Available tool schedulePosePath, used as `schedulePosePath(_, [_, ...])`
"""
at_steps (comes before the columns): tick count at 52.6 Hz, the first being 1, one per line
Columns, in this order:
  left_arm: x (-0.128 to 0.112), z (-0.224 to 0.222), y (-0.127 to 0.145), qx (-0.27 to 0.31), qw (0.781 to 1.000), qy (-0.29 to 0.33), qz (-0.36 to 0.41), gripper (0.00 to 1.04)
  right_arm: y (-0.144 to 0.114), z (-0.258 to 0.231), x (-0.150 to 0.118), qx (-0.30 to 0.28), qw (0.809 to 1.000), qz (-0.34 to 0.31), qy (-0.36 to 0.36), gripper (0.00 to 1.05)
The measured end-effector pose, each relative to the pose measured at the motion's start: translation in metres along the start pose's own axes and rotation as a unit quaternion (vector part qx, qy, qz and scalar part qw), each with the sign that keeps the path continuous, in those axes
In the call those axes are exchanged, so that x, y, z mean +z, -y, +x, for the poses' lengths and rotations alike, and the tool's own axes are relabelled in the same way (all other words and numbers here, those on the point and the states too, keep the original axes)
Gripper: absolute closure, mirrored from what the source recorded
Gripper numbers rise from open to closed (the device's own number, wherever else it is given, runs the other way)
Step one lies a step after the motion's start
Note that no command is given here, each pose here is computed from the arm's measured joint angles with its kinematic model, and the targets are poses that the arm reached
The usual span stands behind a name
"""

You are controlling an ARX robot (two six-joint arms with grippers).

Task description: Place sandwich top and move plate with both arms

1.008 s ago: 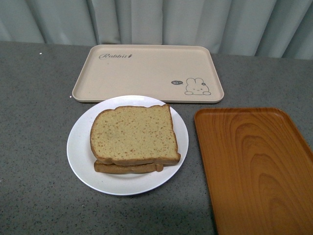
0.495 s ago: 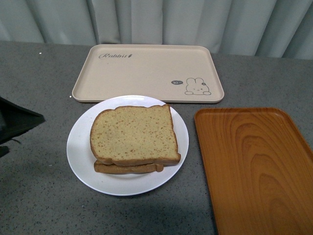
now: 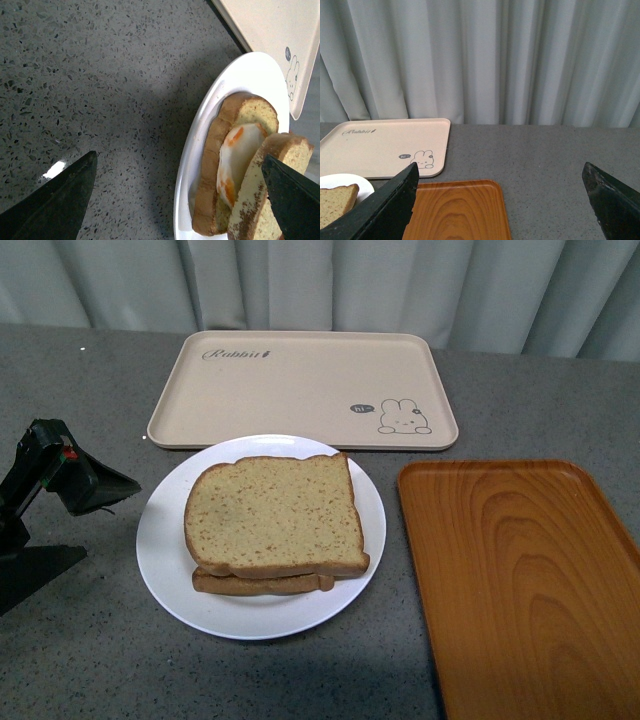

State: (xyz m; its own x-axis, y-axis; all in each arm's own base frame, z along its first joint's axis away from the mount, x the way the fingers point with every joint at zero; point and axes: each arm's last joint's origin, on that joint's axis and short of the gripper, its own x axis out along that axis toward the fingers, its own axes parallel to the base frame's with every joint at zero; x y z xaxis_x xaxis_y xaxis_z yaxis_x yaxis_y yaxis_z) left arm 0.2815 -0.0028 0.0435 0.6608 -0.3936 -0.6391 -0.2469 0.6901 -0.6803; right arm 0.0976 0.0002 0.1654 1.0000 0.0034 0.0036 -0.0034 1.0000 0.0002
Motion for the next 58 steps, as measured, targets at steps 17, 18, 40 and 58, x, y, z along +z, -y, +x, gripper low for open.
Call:
schedulePosePath(17, [0.002,0.024,-0.004,-0.019,0.999,-0.021,-0.045,0.06,0.000,0.000,0.000,0.000,1.000,0.000,0.000,0.09])
schedulePosePath(18, [0.003,0.025,-0.004,-0.021,0.998,-0.020,-0.049,0.06,0.000,0.000,0.000,0.000,1.000,0.000,0.000,0.09])
schedulePosePath(40, [0.005,0.045,0.003,-0.047,0.997,-0.028,-0.061,0.06,0.000,0.000,0.000,0.000,1.000,0.000,0.000,0.09])
schedulePosePath(58, [0.003,0.048,-0.007,-0.028,0.996,-0.036,-0.070,0.56,0.000,0.000,0.000,0.000,1.000,0.000,0.000,0.09])
